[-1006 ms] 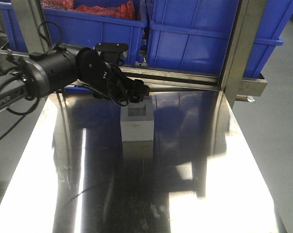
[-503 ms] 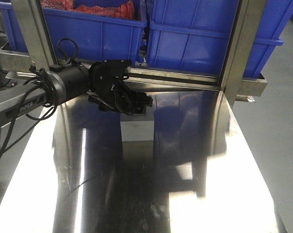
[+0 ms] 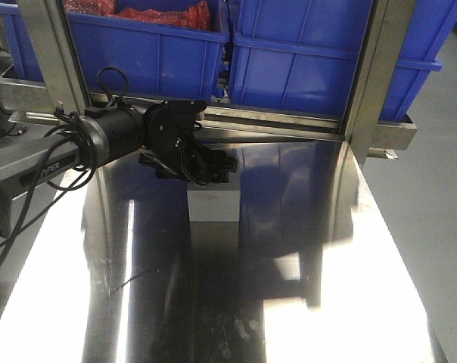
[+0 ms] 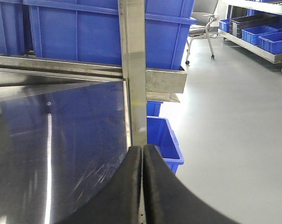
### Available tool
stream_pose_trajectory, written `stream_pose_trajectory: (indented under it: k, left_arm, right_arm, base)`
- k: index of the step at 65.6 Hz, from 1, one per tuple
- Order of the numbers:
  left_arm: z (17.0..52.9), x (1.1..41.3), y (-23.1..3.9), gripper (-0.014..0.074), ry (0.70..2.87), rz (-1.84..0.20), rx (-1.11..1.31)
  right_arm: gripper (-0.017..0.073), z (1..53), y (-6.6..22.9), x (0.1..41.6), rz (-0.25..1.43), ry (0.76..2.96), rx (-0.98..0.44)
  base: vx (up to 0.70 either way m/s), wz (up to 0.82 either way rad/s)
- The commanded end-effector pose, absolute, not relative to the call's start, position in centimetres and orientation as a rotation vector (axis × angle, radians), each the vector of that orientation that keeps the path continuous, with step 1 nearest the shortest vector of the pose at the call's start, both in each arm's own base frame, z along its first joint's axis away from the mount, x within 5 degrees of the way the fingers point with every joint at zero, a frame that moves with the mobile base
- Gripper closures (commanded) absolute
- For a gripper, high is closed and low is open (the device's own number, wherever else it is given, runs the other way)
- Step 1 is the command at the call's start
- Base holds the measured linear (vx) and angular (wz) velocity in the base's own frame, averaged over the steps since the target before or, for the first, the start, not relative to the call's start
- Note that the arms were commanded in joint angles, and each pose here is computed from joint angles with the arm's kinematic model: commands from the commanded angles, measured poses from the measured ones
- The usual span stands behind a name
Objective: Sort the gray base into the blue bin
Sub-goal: 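Reach the left gripper over the gray block and lower onto it, then close the left gripper on the gray block's recessed rim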
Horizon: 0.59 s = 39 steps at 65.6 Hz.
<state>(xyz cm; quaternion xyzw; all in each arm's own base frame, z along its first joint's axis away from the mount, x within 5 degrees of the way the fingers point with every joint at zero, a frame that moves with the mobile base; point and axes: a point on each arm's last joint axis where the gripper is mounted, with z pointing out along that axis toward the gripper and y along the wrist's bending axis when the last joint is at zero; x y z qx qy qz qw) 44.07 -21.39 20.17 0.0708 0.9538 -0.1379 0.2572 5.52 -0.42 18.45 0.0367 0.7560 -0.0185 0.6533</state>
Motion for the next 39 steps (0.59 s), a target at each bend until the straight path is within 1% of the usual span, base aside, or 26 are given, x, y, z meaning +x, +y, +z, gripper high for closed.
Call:
stream_pose_trajectory:
  k: [1,13,21,28,39]
  left_arm:
    - [23.89,43.89,-21.56,0.0144,2.488,-0.41,0.193]
    - [23.74,43.73,-21.46,0.0381,2.512,-0.392,0.208]
    - [23.74,43.78,-21.38,0.0513,2.507,-0.375,0.219]
    - [23.69,43.72,-21.35,0.0575,2.516,-0.373,0.22]
    - [24.52,43.77,-21.35,0.059,2.473,-0.384,0.221]
  right_arm:
    - [0.0564,19.08,-0.45,5.62,-0.057,1.645,0.07]
    - [0.0564,19.08,-0.45,5.62,-0.057,1.645,0.07]
    - [0.0564,19.08,-0.45,5.62,-0.057,1.645,0.07]
    - [0.0564,19.08,-0.45,5.62,-0.057,1.645,0.07]
    - [0.0564,19.08,-0.45,5.62,-0.057,1.645,0.07]
  base:
    - [0.0,0.0]
    - [0.0,0.0]
    - [0.0,0.0]
    - [0.0,0.0]
    - [0.0,0.0]
